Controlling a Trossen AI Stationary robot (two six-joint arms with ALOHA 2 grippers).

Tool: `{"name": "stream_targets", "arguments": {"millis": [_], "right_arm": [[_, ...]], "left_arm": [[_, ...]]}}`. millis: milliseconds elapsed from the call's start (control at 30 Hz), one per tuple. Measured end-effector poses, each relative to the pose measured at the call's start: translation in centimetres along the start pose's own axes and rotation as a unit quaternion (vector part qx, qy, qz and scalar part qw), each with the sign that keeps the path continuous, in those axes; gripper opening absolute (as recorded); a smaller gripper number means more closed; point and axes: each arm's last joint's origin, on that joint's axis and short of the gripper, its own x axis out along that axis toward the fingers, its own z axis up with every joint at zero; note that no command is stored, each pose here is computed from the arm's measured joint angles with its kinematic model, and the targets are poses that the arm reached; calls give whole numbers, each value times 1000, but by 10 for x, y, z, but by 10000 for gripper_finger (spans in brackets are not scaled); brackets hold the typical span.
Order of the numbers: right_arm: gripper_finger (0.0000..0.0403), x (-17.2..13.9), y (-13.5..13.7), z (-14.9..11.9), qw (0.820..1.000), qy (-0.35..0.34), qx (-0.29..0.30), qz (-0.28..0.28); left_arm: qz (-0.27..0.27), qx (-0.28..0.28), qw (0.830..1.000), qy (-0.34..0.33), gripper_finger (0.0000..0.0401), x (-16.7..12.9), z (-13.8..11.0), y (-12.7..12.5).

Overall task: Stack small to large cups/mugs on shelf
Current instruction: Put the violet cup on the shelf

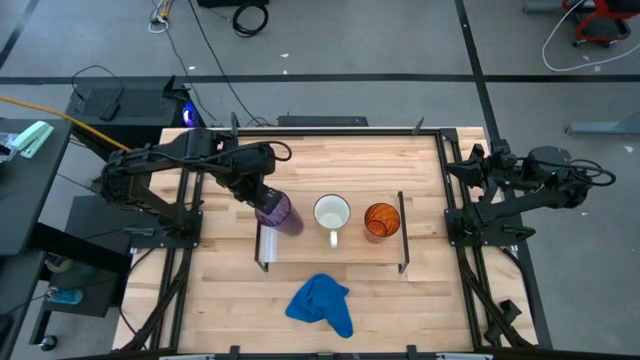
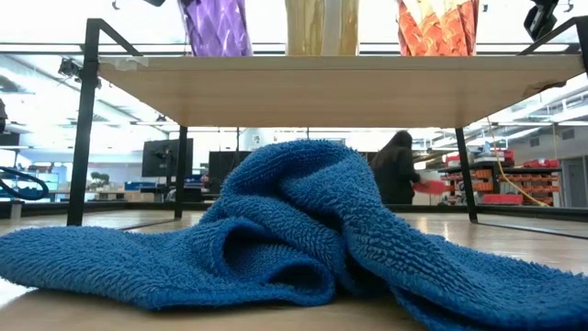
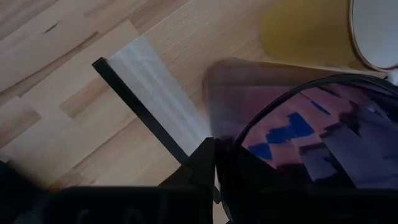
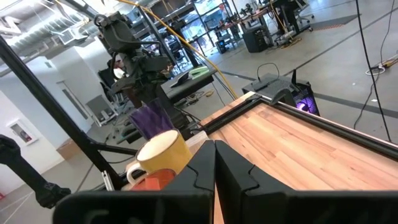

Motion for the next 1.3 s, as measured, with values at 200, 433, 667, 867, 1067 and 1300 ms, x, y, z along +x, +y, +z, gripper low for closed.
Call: {"name": "stream_targets", "arguments": {"millis": [200, 433, 667, 867, 1067, 1300], "right_arm": [[10, 0, 0, 0, 1000, 0, 0, 0], [10, 0, 0, 0, 1000, 0, 0, 0], [10, 0, 0, 0, 1000, 0, 0, 0], [10, 0, 0, 0, 1000, 0, 0, 0], [10, 0, 0, 0, 1000, 0, 0, 0], [10, 0, 0, 0, 1000, 0, 0, 0]], "left_arm": [[0, 1, 1000, 0, 33, 0, 0, 0], [-2, 1, 1000, -1, 58, -1, 0, 0], [-1, 1, 1000, -1, 76, -1, 0, 0], [-4, 1, 1000, 0, 86, -1, 0, 0], [-38, 4, 999, -3, 97, -1, 3, -6], [-52, 17, 999, -2, 101, -1, 3, -8]]}}
